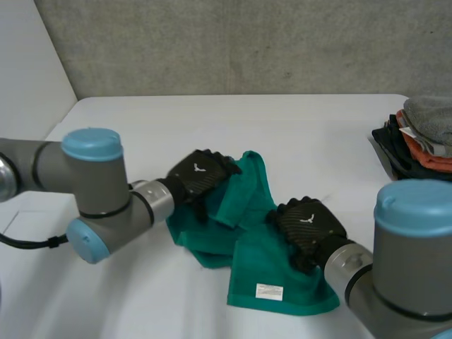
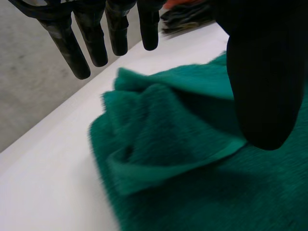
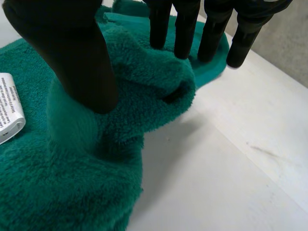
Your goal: Fold the laundry.
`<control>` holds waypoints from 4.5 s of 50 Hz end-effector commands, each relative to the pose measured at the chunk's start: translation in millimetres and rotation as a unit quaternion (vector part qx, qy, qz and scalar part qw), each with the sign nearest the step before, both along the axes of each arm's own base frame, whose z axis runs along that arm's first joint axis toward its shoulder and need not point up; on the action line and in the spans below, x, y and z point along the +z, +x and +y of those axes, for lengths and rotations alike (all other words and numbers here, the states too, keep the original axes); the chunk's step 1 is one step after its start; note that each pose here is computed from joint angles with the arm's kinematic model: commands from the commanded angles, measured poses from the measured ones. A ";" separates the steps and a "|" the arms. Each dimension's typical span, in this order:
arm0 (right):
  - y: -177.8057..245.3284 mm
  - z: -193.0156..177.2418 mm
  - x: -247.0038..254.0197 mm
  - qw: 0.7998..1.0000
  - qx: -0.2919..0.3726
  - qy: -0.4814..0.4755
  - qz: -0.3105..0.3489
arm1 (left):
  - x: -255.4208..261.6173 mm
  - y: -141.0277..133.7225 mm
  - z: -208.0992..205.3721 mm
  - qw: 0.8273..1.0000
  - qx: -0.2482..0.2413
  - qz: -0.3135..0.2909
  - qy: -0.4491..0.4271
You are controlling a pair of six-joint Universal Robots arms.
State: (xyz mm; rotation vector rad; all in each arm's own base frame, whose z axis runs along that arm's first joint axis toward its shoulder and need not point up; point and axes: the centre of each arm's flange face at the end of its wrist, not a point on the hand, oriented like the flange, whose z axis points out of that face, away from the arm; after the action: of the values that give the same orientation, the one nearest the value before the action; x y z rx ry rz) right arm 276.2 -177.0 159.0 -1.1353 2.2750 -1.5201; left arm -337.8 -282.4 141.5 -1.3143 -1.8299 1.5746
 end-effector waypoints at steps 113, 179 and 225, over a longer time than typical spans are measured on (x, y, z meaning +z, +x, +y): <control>-24.2 -63.8 -6.0 0.976 0.049 -0.157 0.143 | -27.4 82.5 117.9 0.989 0.129 -0.074 0.019; -15.5 -85.8 60.0 0.981 0.012 -0.179 0.070 | 51.2 82.7 112.3 0.987 0.142 -0.005 -0.071; -15.1 -76.6 8.2 0.988 0.021 -0.130 0.085 | -31.6 47.8 62.5 0.992 0.121 -0.003 -0.024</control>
State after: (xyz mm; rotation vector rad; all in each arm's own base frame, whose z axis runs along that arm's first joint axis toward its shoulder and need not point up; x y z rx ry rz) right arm 261.2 -254.0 168.3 -1.4233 2.1844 -1.8070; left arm -282.1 -205.2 108.9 -1.1667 -2.0650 1.6931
